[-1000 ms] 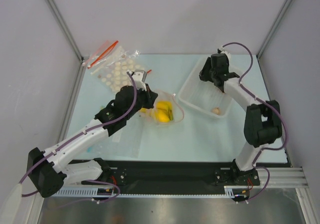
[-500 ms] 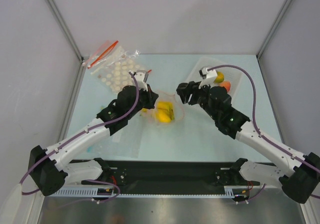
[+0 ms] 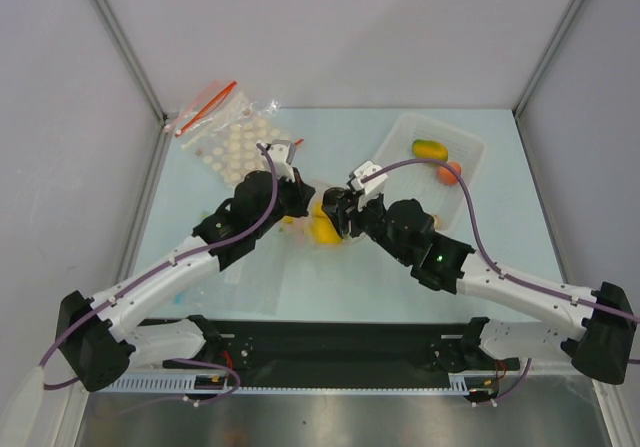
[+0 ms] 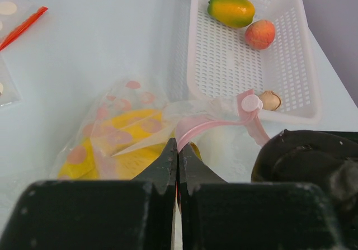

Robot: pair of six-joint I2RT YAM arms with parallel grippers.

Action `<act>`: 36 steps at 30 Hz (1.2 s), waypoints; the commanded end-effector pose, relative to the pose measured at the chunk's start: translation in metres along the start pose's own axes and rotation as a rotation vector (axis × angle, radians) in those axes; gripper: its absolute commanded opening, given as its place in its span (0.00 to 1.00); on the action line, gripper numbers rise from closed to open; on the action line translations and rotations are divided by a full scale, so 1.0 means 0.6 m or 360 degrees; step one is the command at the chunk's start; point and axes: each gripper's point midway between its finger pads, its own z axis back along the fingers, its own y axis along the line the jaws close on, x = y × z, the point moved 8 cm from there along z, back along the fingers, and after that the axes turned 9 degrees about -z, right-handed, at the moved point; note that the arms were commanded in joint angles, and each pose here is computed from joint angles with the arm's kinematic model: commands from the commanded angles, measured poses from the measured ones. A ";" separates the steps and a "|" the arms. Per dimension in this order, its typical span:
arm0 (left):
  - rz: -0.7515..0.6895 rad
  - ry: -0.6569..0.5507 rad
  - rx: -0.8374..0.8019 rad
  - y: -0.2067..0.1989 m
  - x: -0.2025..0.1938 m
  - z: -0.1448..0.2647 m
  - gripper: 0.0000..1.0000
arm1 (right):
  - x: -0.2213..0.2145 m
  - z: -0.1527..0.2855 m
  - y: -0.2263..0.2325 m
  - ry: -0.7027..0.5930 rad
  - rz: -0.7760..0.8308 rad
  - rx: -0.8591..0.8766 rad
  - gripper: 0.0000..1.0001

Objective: Place the food in the zip-top bag and seal the zipper
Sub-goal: Place the fake fruit in the zipper food storage bag, then pick up the fake fruit from the bin.

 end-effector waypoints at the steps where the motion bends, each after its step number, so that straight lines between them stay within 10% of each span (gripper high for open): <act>1: -0.0004 -0.0140 -0.0006 -0.005 0.043 0.019 0.01 | 0.027 -0.009 -0.003 -0.0116 0.0040 -0.0063 0.40; 6: 0.0001 -0.0162 -0.0004 -0.003 0.046 0.027 0.00 | 0.018 -0.017 -0.002 -0.0090 0.0050 -0.0066 0.47; 12: 0.0003 -0.0172 -0.0004 -0.003 0.048 0.028 0.01 | 0.013 -0.024 0.000 -0.0061 0.0059 -0.0060 0.85; 36: 0.0006 -0.0163 -0.0012 -0.004 0.045 0.026 0.01 | 0.042 0.020 -0.217 -0.0186 -0.0558 -0.0711 0.80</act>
